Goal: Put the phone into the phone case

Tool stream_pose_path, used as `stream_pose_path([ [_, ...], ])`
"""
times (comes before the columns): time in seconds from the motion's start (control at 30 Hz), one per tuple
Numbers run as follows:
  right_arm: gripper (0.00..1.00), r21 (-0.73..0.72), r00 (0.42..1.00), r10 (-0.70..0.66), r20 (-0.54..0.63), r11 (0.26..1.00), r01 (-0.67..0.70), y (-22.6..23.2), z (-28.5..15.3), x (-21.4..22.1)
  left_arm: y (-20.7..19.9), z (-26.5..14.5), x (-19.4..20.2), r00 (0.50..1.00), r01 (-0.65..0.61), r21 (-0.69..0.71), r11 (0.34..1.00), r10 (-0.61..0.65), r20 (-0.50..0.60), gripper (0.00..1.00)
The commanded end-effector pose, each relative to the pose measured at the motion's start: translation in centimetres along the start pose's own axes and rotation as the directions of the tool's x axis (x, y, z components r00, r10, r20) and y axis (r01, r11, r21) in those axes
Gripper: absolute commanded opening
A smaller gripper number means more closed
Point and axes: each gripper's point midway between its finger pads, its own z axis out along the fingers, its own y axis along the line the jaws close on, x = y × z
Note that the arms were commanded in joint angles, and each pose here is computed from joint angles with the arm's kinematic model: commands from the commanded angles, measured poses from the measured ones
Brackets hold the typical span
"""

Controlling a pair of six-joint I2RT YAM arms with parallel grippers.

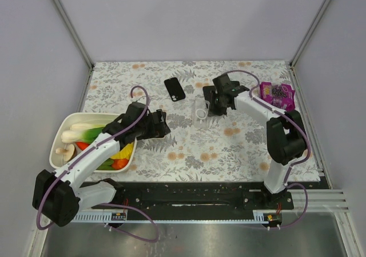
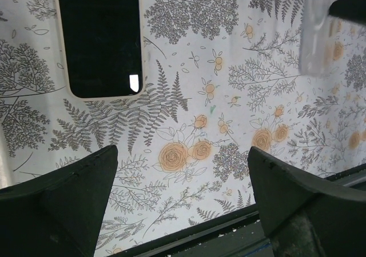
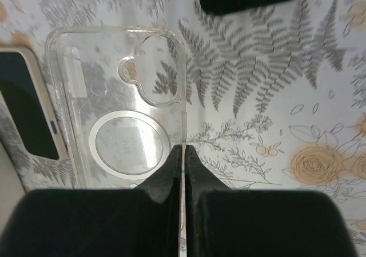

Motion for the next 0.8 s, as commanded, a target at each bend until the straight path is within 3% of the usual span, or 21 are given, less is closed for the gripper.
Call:
stream_pose_path([
  [0.0,0.00,-0.108,0.998,-0.050,-0.039,0.993,0.046,1.9,-0.2,4.4,-1.3,0.7,0.1,1.000,0.003,0.051,0.999,-0.004,0.009,0.99],
  [0.2,0.00,-0.159,0.987,-0.123,-0.106,0.982,0.105,1.8,1.1,9.8,-1.5,1.6,0.9,1.000,0.007,0.055,0.998,-0.007,-0.007,0.98],
  [0.37,0.03,-0.119,0.983,-0.151,-0.108,0.983,0.137,0.8,1.9,10.0,-1.8,2.1,1.5,1.000,-0.006,0.052,0.999,0.007,-0.019,0.98],
  [0.5,0.65,-0.095,0.985,-0.158,-0.066,0.984,0.151,0.5,1.3,9.2,-2.0,2.5,1.8,1.000,-0.020,0.049,0.999,0.021,-0.020,0.98],
  [0.53,0.75,-0.088,0.986,-0.161,-0.050,0.984,0.156,0.4,1.0,8.9,-2.0,2.5,1.8,1.000,-0.021,0.049,0.999,0.022,-0.022,0.98],
  [0.67,0.96,-0.015,0.984,-0.174,0.038,0.984,0.175,-0.3,-0.7,6.6,-1.9,2.4,1.9,1.000,-0.023,0.048,0.999,0.024,-0.019,0.98],
  [0.77,1.00,0.024,0.973,-0.177,0.146,0.984,0.175,0.0,-2.4,3.0,-2.0,2.2,1.8,1.000,-0.023,0.051,0.998,0.024,-0.014,0.98],
])
